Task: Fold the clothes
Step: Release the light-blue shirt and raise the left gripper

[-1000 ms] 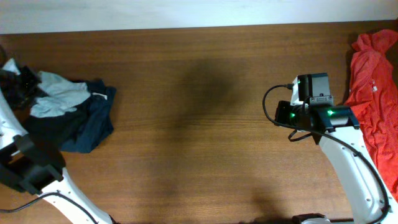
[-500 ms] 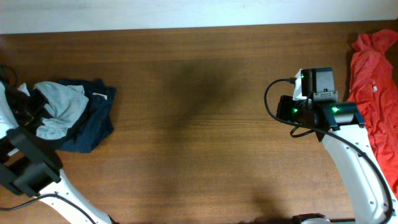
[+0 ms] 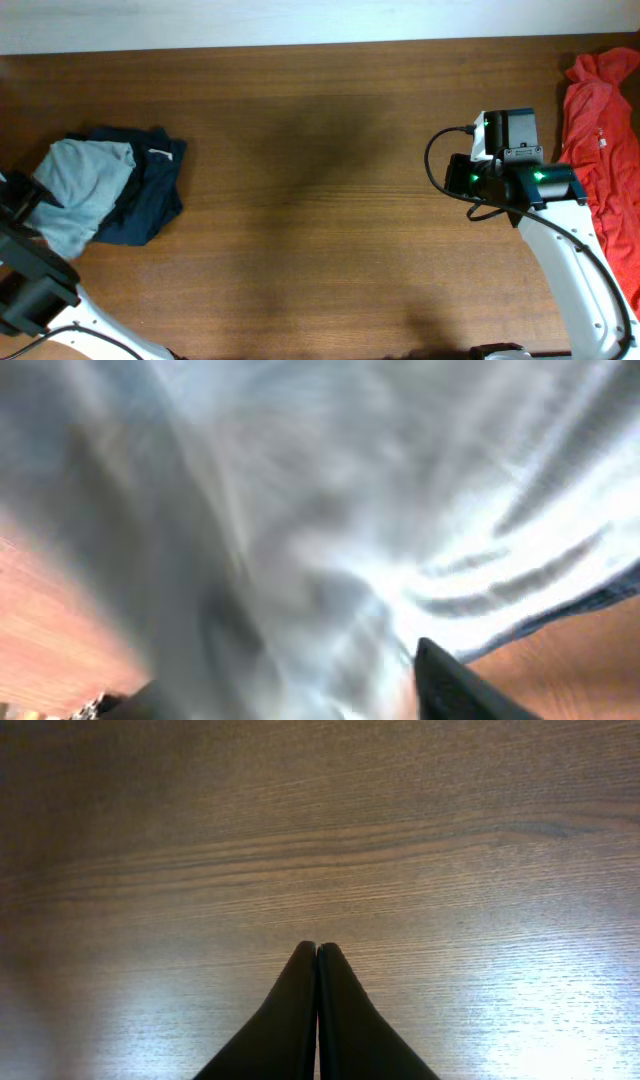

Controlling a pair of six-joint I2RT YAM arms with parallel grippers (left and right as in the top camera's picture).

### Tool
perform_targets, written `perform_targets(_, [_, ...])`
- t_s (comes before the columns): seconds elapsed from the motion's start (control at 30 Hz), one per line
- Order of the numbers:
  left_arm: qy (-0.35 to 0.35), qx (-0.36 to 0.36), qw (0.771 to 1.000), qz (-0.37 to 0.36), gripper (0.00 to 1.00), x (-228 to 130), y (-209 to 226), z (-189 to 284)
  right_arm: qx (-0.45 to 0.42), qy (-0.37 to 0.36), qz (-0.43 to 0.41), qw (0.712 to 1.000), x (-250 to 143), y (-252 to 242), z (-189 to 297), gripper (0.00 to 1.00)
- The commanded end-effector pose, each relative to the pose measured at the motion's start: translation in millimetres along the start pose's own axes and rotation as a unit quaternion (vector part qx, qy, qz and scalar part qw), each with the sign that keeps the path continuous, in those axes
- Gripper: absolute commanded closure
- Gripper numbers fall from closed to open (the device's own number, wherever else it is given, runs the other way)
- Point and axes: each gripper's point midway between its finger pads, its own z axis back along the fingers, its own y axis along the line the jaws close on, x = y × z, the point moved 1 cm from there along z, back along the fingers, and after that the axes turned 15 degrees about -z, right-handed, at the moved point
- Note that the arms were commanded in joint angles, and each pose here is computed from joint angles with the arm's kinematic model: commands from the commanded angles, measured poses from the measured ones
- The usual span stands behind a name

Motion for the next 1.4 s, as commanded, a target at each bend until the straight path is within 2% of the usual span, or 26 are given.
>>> perform_targets(0.0, [-0.036,0.006,0.999,-0.001,0.24,-5.1,-3.2,25.4,0.003,-0.019,0.012,1.0,8.2,4.3,9.6,0.96])
perform_targets(0.17, [-0.087,0.01,0.996,-0.009,0.23,-9.5,-9.6,56.5,0.003,-0.02,0.012,1.0,8.6,4.5,9.7,0.96])
perform_targets(0.3, [-0.152,0.011,0.988,-0.019,0.27,-20.7,-19.9,97.0,0.003,-0.02,0.012,1.0,8.5,4.4,9.7,0.96])
perform_targets(0.37, [-0.182,0.015,0.983,-0.024,0.41,-24.5,-22.7,113.5,0.003,-0.02,0.012,1.0,8.6,4.5,9.7,0.96])
perform_targets(0.5, [-0.222,0.027,0.974,-0.032,0.96,-21.5,-24.7,130.6,0.005,-0.022,0.012,1.0,9.6,5.2,9.7,0.96])
perform_targets(0.53, [-0.226,0.027,0.973,-0.035,0.99,-18.7,-26.8,130.8,0.005,-0.022,0.011,1.0,9.9,5.4,9.6,0.96])
perform_targets(0.7, [-0.224,0.035,0.971,-0.079,0.99,3.3,-51.4,100.0,0.018,-0.015,0.01,1.0,7.6,9.5,9.6,0.96])
perform_targets(0.83, [-0.206,0.071,0.97,-0.111,0.99,16.6,-70.9,46.3,0.042,-0.001,0.011,0.999,2.6,17.0,10.0,0.96])
perform_targets(1.0, [-0.19,0.128,0.97,-0.081,0.99,18.5,-64.1,-17.5,0.054,0.022,0.01,0.998,-6.4,19.9,10.5,0.96])
perform_targets(1.1, [-0.194,0.145,0.968,-0.06,0.99,18.8,-54.7,-39.0,0.05,0.028,0.009,0.998,-9.4,18.0,10.4,0.96])
perform_targets(1.23, [-0.205,0.12,0.969,-0.074,0.99,23.5,-63.5,-45.6,0.05,0.029,0.009,0.998,-9.7,17.8,10.4,0.96])
perform_targets(1.37, [-0.243,0.024,0.953,-0.18,0.89,27.3,-113.0,-8.1,0.049,0.029,0.01,0.998,-9.7,17.7,10.4,0.96])
